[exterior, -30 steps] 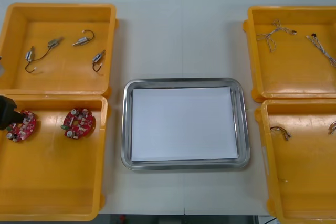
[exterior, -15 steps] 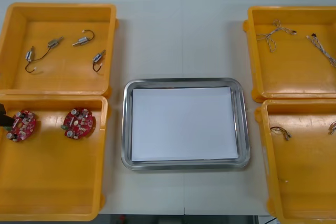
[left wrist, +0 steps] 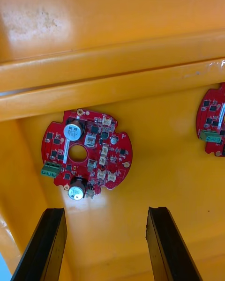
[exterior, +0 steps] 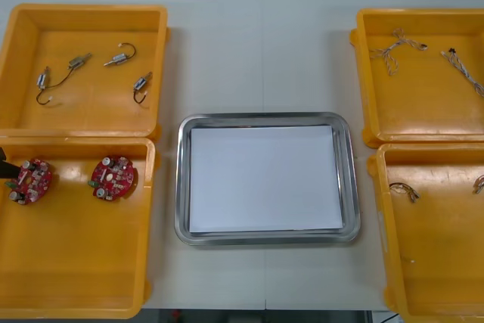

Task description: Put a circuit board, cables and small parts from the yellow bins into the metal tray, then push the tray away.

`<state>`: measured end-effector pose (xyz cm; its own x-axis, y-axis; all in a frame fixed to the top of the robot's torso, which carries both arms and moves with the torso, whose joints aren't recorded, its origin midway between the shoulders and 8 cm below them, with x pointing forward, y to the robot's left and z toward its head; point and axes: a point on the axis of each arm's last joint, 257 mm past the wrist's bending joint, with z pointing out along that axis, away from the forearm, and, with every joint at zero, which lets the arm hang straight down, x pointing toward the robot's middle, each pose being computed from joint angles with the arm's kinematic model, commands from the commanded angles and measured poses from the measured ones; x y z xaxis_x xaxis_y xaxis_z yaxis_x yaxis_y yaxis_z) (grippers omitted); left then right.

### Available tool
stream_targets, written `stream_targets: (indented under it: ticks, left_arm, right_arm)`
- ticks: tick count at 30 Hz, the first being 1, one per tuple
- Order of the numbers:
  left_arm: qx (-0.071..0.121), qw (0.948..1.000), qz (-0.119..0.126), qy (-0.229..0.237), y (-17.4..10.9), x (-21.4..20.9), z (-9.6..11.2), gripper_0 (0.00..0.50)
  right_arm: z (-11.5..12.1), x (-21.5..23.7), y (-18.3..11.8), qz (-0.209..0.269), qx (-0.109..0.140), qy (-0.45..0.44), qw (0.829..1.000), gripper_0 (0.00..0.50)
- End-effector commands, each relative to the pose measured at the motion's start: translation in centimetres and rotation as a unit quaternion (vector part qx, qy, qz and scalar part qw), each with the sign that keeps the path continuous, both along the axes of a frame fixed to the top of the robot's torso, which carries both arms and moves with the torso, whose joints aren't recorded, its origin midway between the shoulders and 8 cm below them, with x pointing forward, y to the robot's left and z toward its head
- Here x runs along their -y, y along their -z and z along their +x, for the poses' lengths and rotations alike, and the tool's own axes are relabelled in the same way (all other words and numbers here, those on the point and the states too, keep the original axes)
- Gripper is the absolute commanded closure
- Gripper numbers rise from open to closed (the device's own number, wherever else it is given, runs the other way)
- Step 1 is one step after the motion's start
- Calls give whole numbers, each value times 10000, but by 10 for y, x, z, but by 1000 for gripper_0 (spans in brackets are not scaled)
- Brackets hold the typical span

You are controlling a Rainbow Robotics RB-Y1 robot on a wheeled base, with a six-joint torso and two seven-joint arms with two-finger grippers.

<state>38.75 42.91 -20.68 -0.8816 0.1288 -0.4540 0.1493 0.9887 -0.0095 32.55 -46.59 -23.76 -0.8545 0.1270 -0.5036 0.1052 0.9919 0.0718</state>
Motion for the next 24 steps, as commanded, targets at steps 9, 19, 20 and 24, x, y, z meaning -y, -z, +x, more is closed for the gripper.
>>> stream_targets:
  ticks: [9, 19, 20, 24]
  left_arm:
    - [-49, 9952, 587, 787, 8, -15, -2, 0]
    - [-194, 9958, 549, 704, 25, -17, -5, 0]
    - [-188, 9959, 546, 694, 25, -18, -4, 0]
    - [-238, 9961, 539, 660, 31, -20, -5, 0]
  right_arm:
    - [-18, 29, 15, -424, -267, -449, 9977, 0]
    - [-25, 47, 51, -338, -217, -193, 9990, 0]
    - [-26, 48, 52, -333, -225, -179, 9990, 0]
    - [-32, 54, 61, -324, -317, -90, 9989, 0]
